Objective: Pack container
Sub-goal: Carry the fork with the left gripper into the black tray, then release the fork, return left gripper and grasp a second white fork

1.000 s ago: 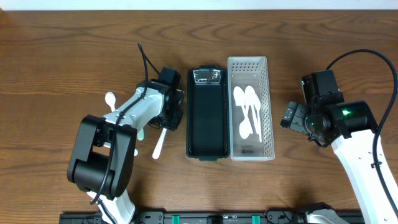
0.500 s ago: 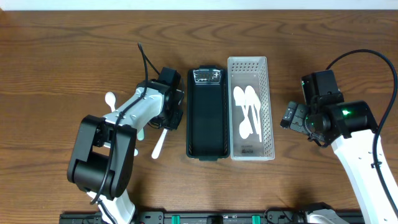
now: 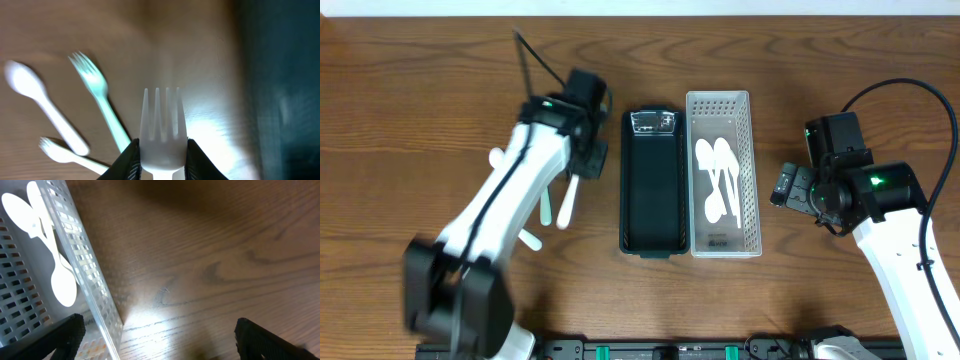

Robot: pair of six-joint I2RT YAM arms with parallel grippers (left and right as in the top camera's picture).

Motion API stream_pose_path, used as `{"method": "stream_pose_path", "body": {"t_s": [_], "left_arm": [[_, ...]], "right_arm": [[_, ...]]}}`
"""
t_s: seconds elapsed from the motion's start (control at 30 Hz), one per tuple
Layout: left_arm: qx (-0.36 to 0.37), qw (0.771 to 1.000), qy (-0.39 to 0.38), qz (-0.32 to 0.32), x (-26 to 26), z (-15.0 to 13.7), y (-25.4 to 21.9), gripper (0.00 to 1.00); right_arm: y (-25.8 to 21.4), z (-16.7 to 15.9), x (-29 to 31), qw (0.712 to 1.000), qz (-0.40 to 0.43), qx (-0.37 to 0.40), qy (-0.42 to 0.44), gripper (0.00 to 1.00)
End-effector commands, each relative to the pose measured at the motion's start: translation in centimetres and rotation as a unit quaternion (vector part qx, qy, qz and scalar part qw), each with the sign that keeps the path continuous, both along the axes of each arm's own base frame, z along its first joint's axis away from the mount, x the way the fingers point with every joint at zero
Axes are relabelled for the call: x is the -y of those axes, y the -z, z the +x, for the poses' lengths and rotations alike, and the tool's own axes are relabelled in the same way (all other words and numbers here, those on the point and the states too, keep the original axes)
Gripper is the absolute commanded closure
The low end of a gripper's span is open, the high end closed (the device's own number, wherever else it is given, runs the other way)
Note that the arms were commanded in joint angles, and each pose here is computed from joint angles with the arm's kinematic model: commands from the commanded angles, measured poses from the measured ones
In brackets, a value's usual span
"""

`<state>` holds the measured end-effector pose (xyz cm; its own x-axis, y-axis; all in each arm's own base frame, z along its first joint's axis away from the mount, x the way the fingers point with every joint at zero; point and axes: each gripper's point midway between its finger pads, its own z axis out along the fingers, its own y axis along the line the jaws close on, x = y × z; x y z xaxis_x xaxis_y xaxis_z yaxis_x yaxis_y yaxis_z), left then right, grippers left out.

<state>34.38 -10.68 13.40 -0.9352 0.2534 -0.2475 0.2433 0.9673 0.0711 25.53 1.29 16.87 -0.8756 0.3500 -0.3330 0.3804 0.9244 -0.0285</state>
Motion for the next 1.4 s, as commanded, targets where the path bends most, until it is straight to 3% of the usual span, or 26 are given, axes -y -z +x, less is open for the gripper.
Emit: {"method": "stream_pose_path", "body": {"t_s": [0.0, 0.13, 0.27, 0.7, 0.77, 0.83, 0.97, 1.03, 1.17, 1.37], "left_arm": [[0.084, 0.995, -0.037, -0.047, 2.1, -0.1, -6.0, 0.94], [0.115, 0.985, -0.076, -0.106, 5.6, -0.8, -8.0, 0.94], [0.113, 0.983, -0.065, -0.127, 9.3, -0.8, -7.0, 0.94], [-0.007, 0.997, -0.062, -0.047, 11.8, -0.5, 4.9, 0.94], [-0.015, 0.997, -0.061, -0.049, 12.0, -0.7, 5.3, 0.83], [-0.012, 0.997, -0.06, -0.051, 12.1, -0.6, 5.1, 0.63], [0.0, 0.998, -0.039, -0.055, 12.1, -0.4, 4.1, 0.4], [0.014, 0.998, -0.026, -0.061, 12.2, -0.4, 2.8, 0.39], [0.069, 0.996, 0.004, -0.062, 11.3, 0.2, -1.6, 0.26], [0.163, 0.982, -0.075, -0.049, 3.7, 1.2, -9.4, 0.14]], "right_arm": [[0.0, 0.2, 0.3, 1.0, -0.007, 0.002, -0.008, 0.01], [-0.2, 0.7, 0.2, 1.0, -0.005, 0.014, -0.008, 0.01], [-0.2, 0.9, 0.1, 1.0, -0.004, 0.017, -0.008, 0.01], [-0.2, 0.8, 0.2, 1.0, -0.005, 0.015, -0.008, 0.01], [-0.2, 0.8, 0.2, 1.0, -0.005, 0.015, -0.008, 0.01], [-0.2, 0.8, 0.2, 1.0, -0.004, 0.015, -0.009, 0.01], [-0.2, 0.7, 0.2, 1.0, -0.005, 0.014, -0.008, 0.01], [-0.1, 0.7, 0.2, 1.0, -0.005, 0.013, -0.009, 0.01], [-0.1, 0.5, 0.2, 1.0, -0.005, 0.01, -0.008, 0.01], [-0.1, 0.5, 0.2, 1.0, -0.006, 0.009, -0.009, 0.01]]}}
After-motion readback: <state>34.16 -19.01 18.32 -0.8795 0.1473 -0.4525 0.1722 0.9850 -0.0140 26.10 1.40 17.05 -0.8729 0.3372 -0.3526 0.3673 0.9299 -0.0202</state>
